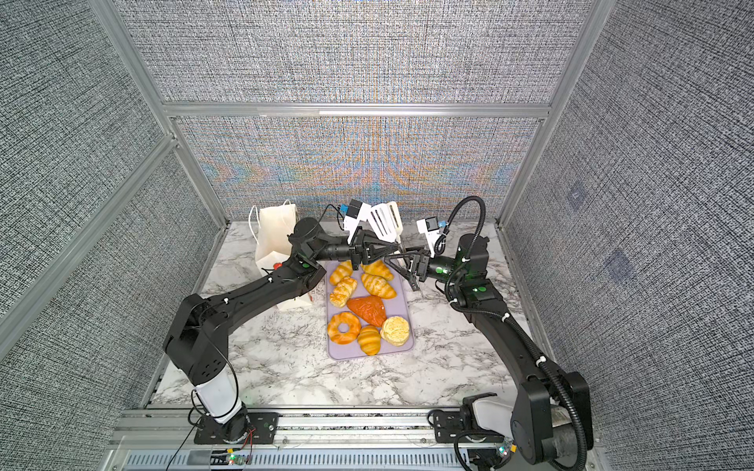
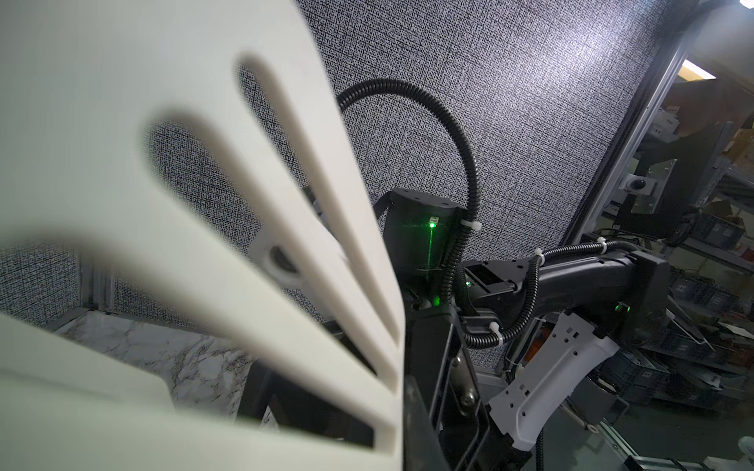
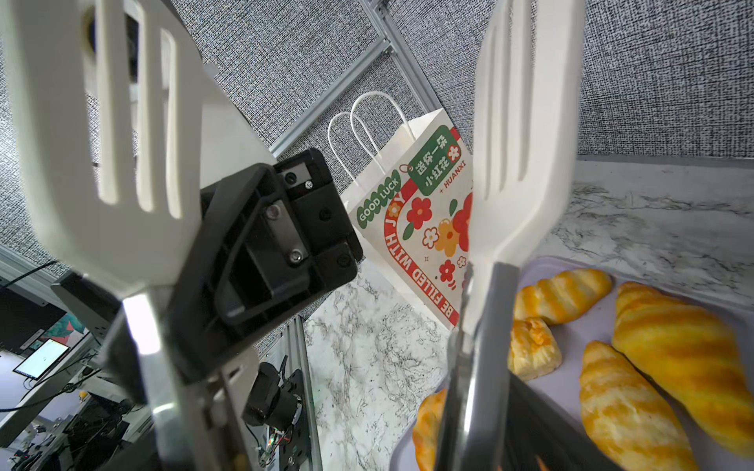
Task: Place the fake bread into the paper bag
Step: 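Grip the tong arms near the spatula ends with the right gripper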
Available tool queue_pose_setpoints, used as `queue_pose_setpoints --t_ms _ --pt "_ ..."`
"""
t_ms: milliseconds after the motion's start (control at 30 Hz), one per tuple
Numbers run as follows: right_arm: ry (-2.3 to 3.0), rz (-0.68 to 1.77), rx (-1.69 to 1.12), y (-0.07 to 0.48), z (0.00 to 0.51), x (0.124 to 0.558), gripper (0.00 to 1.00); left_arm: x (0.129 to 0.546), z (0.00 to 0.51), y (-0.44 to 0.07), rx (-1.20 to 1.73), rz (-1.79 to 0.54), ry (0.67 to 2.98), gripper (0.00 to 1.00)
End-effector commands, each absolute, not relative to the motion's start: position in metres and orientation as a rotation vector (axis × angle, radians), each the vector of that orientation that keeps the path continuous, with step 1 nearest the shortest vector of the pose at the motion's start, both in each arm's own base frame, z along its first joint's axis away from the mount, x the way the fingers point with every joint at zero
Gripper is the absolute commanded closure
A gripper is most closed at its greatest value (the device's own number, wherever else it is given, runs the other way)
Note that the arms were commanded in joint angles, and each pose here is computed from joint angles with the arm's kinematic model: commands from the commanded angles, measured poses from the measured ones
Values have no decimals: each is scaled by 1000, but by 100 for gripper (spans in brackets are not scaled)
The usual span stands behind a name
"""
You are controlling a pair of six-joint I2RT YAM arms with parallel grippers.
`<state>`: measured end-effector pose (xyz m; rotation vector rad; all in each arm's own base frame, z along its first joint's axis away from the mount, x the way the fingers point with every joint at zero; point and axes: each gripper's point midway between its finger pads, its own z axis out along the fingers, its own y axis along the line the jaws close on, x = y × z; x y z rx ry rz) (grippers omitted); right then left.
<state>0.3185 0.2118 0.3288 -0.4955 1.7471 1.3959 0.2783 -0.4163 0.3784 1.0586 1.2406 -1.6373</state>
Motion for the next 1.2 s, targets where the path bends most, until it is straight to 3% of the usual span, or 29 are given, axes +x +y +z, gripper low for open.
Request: queue_pose_setpoints --t_ms 0,633,1167 --pt "1697 1372 -532 214 343 320 9 273 393 -414 1070 -1626 1169 99" --pt "1704 1351 -549 216 343 322 13 267 387 -417 1073 -1671 1168 98" --pt "1747 1308 -556 212 335 320 30 267 383 -416 1052 -1698 1168 88"
